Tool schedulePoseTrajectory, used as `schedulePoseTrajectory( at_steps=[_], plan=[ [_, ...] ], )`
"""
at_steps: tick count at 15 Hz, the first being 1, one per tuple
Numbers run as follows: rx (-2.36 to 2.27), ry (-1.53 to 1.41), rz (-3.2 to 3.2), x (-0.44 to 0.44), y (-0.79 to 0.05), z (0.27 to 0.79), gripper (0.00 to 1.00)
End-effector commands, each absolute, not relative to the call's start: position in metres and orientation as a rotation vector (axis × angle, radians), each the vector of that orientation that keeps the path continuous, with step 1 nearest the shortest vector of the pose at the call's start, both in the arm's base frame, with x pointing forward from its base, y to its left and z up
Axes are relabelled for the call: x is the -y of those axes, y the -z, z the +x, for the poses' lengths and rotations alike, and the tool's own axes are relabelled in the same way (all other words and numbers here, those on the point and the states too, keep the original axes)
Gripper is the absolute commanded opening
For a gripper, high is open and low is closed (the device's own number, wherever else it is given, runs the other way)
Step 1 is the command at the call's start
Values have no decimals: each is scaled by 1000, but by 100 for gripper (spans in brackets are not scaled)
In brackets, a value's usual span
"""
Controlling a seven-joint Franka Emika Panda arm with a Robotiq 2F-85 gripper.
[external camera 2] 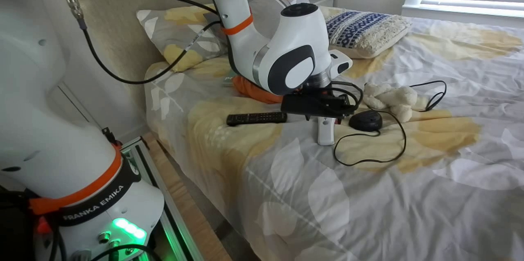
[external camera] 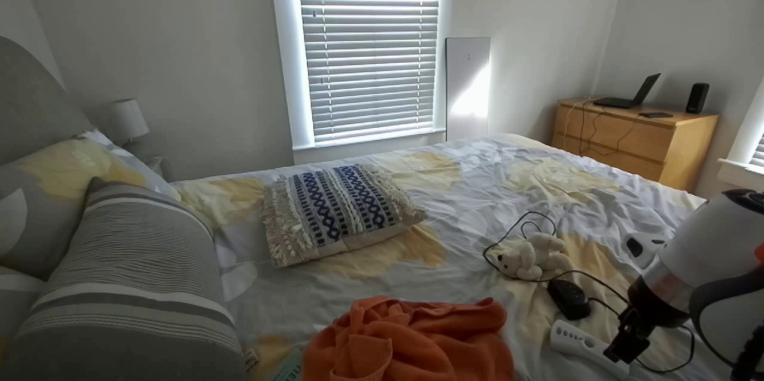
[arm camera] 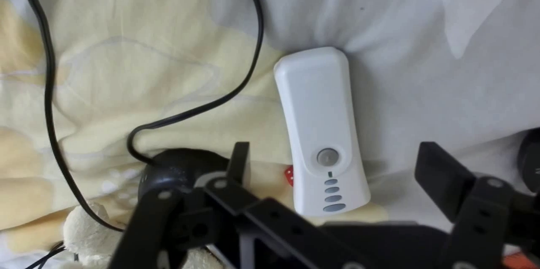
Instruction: Move the white remote forward on the bed
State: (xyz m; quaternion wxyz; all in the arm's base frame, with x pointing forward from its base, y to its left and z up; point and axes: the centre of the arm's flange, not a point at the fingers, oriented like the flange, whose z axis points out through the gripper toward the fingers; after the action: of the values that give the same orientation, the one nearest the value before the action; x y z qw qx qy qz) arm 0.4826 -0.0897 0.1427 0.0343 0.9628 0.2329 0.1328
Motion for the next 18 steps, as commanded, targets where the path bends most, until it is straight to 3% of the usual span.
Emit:
schedulePoseTrajectory(
  at_steps=[1, 13, 14, 15, 18],
  plan=[
    [-726, -419, 2912, 93, -129, 491, 100],
    [-748, -405, 2902, 77, -89, 512, 100],
    [-743, -417, 2905, 76, -86, 514, 75],
    [-743, -429, 2901, 76, -85, 515, 73],
    [-723, -446, 2916, 72, -82, 517, 49]
  ],
)
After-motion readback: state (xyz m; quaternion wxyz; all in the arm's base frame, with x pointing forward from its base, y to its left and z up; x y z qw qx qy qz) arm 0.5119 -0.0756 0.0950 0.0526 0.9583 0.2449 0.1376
